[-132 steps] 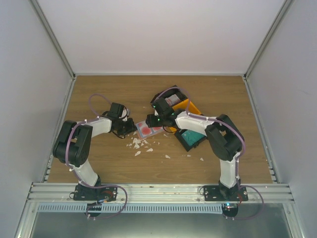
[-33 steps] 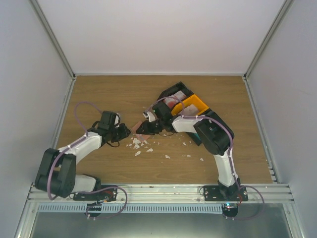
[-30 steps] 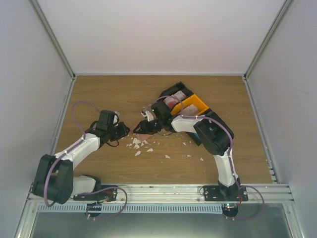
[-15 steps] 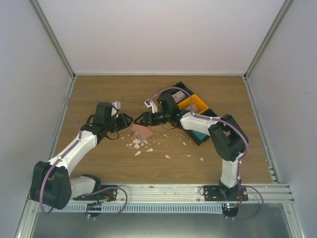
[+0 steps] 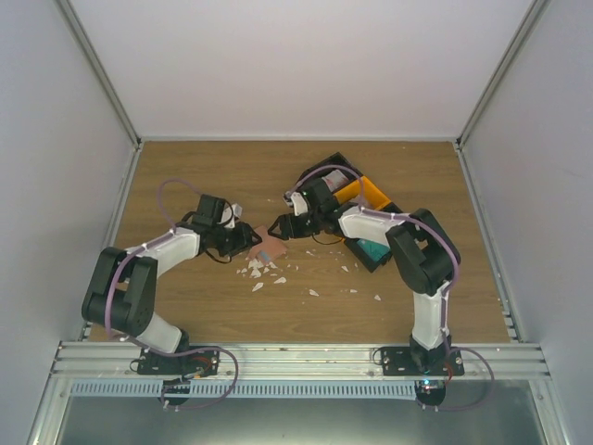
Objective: Put the credit cards into the card holder
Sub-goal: Turn over the card holder at the center of the board.
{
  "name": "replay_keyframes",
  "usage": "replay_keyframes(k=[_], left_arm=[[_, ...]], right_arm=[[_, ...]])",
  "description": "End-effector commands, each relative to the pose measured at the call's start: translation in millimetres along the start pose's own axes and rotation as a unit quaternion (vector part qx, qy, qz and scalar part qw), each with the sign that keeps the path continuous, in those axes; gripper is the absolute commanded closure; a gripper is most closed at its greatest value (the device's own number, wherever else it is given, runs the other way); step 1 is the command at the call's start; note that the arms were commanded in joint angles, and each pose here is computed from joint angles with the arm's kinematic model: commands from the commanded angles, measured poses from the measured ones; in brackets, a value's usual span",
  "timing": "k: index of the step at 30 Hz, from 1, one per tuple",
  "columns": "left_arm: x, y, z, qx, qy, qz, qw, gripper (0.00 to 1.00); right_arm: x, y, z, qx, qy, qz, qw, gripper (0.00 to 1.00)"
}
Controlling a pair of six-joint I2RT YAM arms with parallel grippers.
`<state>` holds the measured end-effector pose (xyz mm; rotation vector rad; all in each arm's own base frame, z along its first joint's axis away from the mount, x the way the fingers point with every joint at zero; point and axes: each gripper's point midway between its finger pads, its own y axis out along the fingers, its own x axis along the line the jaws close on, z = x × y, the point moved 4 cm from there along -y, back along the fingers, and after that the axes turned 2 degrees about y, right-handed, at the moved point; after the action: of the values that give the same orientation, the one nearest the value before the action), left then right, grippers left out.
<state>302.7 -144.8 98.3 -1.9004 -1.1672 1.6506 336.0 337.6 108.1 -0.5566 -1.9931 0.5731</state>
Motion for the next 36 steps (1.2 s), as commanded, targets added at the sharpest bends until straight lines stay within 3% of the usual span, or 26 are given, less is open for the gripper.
replay_keyframes(k=[1,15,21,27,32,36], left_arm=[[-7.4,6.2,-12.4,-0.011,0.023,0.010,1.000,0.56],[47.1,35.0,1.3,0.020,-0.011,-0.105,0.994,0.66],[67.7,38.8,14.7,0.037,-0.019,-0.142,0.989,0.83],[73.4,41.7,20.4,0.043,-0.018,-0.145,0.988,0.86],[72.5,39.9,18.5,0.038,-0.014,-0.143,0.989,0.86],[66.8,37.2,15.5,0.031,-0.007,-0.134,0.990,0.85]], right_arm=[[-8.2,15.4,9.2,0.033,-0.022,0.014,0.999,0.42],[-15.5,31.9,26.3,0.073,-0.009,0.004,0.997,0.44],[-21.4,30.4,26.6,0.073,0.012,-0.022,0.997,0.43],[-15.9,38.8,31.0,0.085,0.024,-0.090,0.992,0.44],[-14.3,42.4,27.1,0.062,0.022,-0.118,0.991,0.53],[-12.1,40.1,20.8,0.044,0.015,-0.117,0.992,0.72]])
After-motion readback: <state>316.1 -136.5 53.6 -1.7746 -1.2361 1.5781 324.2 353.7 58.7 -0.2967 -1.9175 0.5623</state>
